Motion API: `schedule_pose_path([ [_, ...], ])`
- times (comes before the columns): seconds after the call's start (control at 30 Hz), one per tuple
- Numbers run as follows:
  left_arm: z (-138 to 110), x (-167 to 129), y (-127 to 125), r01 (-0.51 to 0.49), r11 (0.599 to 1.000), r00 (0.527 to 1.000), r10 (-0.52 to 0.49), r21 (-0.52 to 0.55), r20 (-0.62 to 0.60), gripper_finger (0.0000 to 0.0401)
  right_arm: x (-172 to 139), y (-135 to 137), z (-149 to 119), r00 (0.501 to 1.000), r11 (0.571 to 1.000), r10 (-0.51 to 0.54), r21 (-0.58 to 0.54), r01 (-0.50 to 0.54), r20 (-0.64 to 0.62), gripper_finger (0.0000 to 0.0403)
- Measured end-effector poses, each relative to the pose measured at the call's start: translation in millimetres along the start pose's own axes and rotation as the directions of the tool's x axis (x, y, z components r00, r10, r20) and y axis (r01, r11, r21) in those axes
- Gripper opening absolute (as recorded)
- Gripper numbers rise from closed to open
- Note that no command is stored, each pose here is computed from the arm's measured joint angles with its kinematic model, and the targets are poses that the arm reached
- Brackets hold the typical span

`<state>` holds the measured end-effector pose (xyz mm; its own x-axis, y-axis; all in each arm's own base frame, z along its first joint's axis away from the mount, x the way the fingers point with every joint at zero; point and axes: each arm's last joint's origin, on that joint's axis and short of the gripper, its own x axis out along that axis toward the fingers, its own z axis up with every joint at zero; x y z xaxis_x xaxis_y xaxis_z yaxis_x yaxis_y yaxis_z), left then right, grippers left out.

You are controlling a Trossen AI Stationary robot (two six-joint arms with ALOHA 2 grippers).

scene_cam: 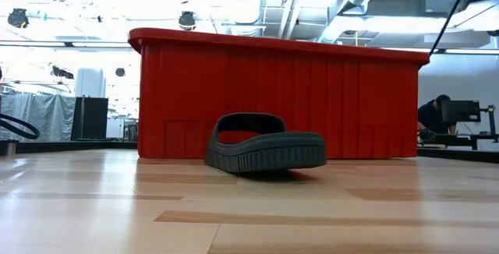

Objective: Pick and place slides into bin
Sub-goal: Put the black slides into the red bin

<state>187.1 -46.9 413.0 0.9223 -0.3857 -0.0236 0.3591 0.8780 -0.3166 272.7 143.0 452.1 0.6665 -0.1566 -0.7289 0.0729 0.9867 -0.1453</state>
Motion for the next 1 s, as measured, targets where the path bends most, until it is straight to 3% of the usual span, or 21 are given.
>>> schedule_pose_path([
  [0.3, 0, 0, 0, 0.001, 1.000, 1.000, -0.001, -0.001, 0.002, 0.0234, 26, -78, 8, 0.970, 0.981, -0.188, -0.073, 0.178, -0.153, 0.0005],
  [0.7, 5, -8, -3, 0.009, 1.000, 0.999, -0.010, 0.016, 0.039, 0.0234, 47, -195, 3, 0.940, 0.982, -0.185, -0.092, 0.165, -0.286, 0.0005],
  [1.0, 20, -34, -10, -0.041, 0.992, 0.988, 0.023, 0.118, 0.152, 0.0234, 71, -261, -30, 0.884, 0.988, -0.152, -0.091, 0.125, -0.441, 0.0005],
])
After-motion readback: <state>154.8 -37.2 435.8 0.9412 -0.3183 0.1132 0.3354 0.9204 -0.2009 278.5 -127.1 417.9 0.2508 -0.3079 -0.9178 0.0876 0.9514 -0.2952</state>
